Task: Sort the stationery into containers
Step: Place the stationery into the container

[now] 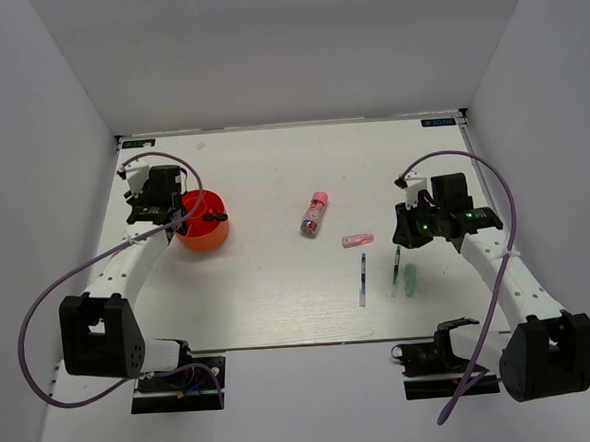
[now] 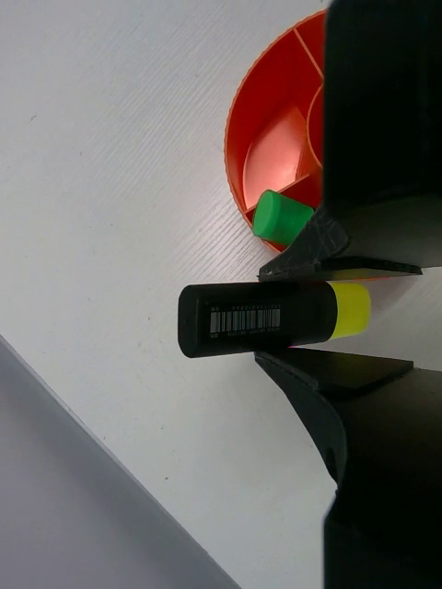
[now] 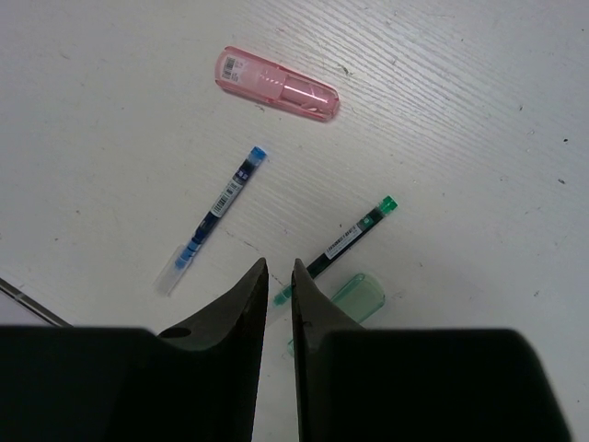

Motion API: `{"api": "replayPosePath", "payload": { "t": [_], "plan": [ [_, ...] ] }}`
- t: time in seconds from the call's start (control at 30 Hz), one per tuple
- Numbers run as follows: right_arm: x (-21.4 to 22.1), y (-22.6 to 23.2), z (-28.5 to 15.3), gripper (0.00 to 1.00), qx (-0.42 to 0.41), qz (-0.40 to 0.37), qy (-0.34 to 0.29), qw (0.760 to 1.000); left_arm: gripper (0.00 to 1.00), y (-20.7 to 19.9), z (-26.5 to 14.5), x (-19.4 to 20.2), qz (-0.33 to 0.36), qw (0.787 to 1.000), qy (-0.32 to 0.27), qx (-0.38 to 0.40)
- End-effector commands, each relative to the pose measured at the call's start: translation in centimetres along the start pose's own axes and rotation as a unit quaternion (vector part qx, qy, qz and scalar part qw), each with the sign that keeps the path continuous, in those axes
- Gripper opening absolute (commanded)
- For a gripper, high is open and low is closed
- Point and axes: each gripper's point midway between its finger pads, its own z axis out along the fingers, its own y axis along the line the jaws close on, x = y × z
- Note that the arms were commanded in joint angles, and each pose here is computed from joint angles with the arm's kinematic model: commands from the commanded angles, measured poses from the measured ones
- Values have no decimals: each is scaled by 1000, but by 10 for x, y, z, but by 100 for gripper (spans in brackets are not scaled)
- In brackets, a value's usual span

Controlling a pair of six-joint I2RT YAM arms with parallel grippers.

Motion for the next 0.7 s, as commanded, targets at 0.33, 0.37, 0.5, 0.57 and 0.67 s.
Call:
{"api": "replayPosePath", "payload": {
  "t": [0.33,0.37,0.5,0.57,0.67],
  "plan": [
    [-2,-3,3,19,4,-6,-3,1000,0,-26,1,-3,-20,999,-29,10],
    [-2,-4,3,19,4,-7,-4,1000,0,-28,2,-1,-18,999,-28,10],
    [-1,-4,4,19,4,-6,-3,1000,0,-31,3,-1,-15,999,-34,6],
    [0,-5,4,19,5,-6,-1,1000,0,-34,3,0,-15,999,-36,7],
    [0,-4,4,19,4,-6,0,1000,0,-36,4,1,-16,999,-36,7]
  ]
}}
